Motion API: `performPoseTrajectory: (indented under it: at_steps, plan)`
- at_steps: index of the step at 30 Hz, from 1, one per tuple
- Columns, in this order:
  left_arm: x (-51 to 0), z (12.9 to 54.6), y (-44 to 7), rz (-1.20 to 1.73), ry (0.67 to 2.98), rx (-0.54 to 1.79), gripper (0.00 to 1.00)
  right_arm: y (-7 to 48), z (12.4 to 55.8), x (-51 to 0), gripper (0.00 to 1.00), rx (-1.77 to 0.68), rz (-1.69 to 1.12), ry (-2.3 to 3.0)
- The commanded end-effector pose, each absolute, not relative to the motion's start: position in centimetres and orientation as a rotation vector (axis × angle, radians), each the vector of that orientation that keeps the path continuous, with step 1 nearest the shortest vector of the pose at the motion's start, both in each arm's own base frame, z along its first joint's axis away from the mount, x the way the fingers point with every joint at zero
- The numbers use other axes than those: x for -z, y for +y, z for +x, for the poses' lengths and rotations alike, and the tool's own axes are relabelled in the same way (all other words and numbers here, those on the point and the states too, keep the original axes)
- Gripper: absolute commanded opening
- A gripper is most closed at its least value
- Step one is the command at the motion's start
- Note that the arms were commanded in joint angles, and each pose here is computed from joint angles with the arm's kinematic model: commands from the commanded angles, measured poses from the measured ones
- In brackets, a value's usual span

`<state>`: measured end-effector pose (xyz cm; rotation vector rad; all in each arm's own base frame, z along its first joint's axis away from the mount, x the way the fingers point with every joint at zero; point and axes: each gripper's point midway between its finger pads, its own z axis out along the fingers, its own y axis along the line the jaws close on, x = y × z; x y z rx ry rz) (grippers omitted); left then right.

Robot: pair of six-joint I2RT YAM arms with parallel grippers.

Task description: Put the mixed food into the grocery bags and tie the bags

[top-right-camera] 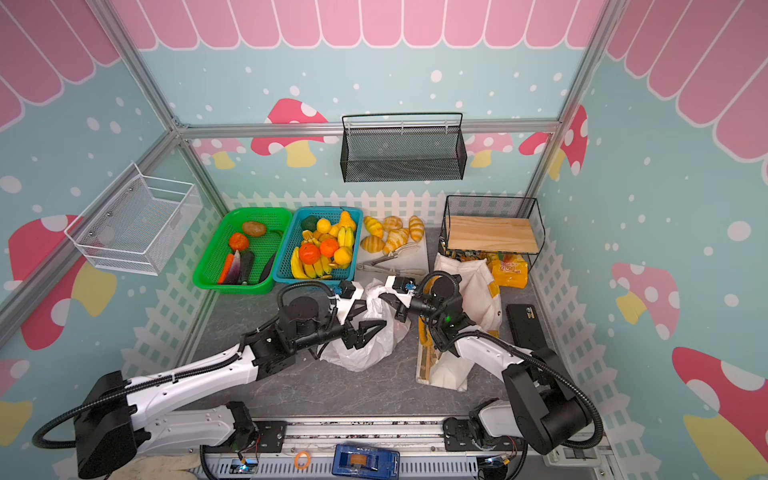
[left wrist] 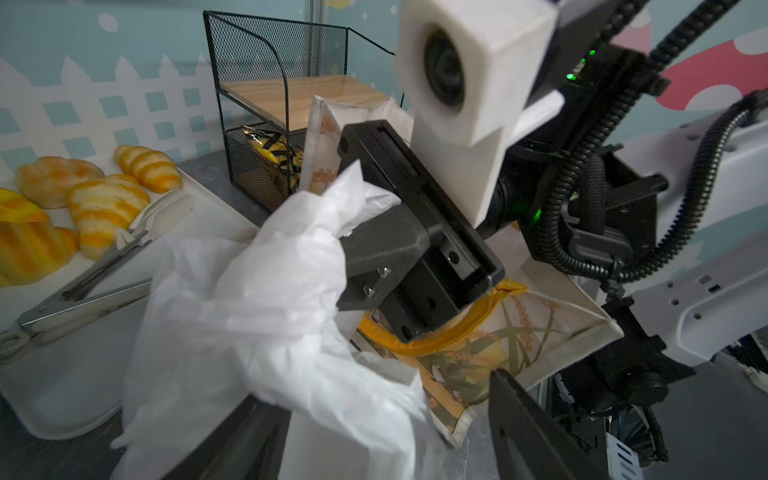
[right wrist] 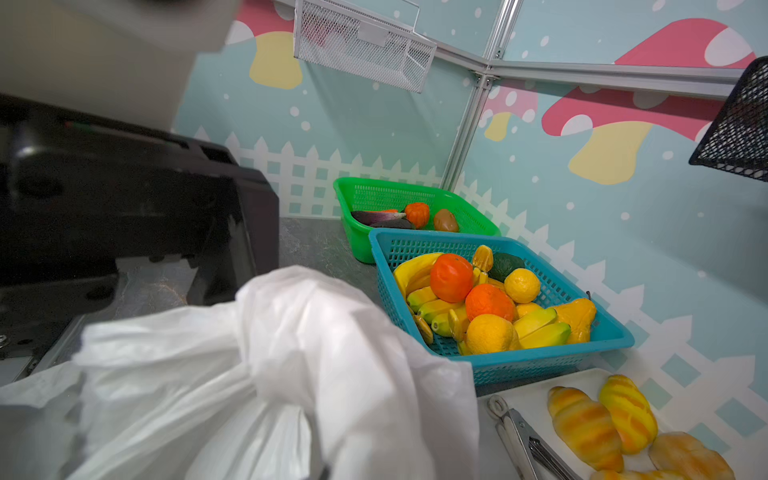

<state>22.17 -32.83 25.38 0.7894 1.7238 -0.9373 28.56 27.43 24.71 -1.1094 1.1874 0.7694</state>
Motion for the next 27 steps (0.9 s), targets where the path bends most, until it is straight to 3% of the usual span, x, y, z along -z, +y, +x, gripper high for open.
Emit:
performPoseTrajectory:
  at_steps: [1,6,13,16,27]
  plan:
    - [-24.6,21.7,-30.8,0.806,1.757,0.876,0.79,27.3,28.2,-25.3,0.00,-0.756,-1.145,1.145]
    - [-26.5,22.1,-27.9,0.710,1.743,0.876,0.76,27.3,28.2,-25.4,0.00,-0.746,-1.151,1.140]
    - [-25.0,22.1,-27.9,0.716,1.796,0.922,0.33,27.4,28.0,-25.9,0.00,-0.782,-1.132,1.142]
    - [-24.5,22.0,-29.5,0.723,1.784,0.974,0.24,27.4,27.9,-26.0,0.00,-0.814,-1.109,1.149]
    - [-24.6,23.4,-35.6,0.645,1.709,1.044,0.16,27.3,27.6,-26.7,0.00,-0.940,-1.007,1.201]
